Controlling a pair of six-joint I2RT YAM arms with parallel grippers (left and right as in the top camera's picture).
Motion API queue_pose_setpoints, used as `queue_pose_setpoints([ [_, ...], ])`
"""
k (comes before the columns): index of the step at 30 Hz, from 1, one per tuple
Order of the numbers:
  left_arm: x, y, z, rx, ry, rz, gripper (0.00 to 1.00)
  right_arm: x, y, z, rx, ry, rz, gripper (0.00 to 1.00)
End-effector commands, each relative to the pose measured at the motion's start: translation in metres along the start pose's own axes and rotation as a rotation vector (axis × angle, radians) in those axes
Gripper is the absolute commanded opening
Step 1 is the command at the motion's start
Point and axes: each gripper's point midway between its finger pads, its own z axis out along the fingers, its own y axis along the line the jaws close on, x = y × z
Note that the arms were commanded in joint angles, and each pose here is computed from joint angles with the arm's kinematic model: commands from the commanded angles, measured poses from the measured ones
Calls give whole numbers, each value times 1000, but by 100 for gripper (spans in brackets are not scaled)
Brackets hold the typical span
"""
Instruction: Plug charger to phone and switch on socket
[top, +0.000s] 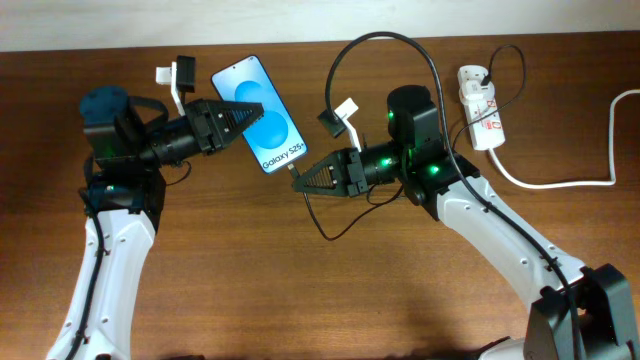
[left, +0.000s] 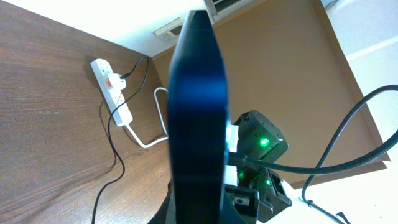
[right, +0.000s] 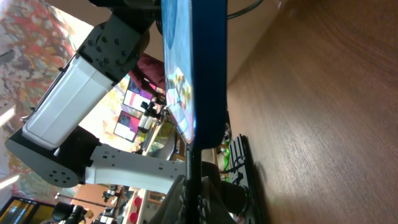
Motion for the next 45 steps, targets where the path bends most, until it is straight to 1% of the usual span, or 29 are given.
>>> queue_pose_setpoints([
  [1,1,-11,-2,21,10,24,0,-1,4,2,-8,5,-31,4],
  [12,1,-11,-2,23,13,24,0,1,7,2,-25,18,-33,4],
  [14,1,-11,-2,23,13,24,0,3,17,1,-72,43,-79,4],
  [17,1,-11,-2,23,13,24,0,3,16,2,-73,44,-71,4],
  [19,1,-11,-2,23,13,24,0,3,13,2,-71,45,-51,4],
  [23,1,-11,-2,23,13,24,0,5,0,6,-66,54,49,4],
  [25,1,-11,-2,23,13,24,0,7,-3,9,-71,65,60,4],
  [33,1,-11,-2,23,13,24,0,10,7,7,-120,96,17,4],
  [43,1,-11,-2,23,13,25,0,9,9,7,-129,99,-5,4],
  [45,2,-12,-2,28,18,71,0,10,11,6,-137,105,-11,4],
])
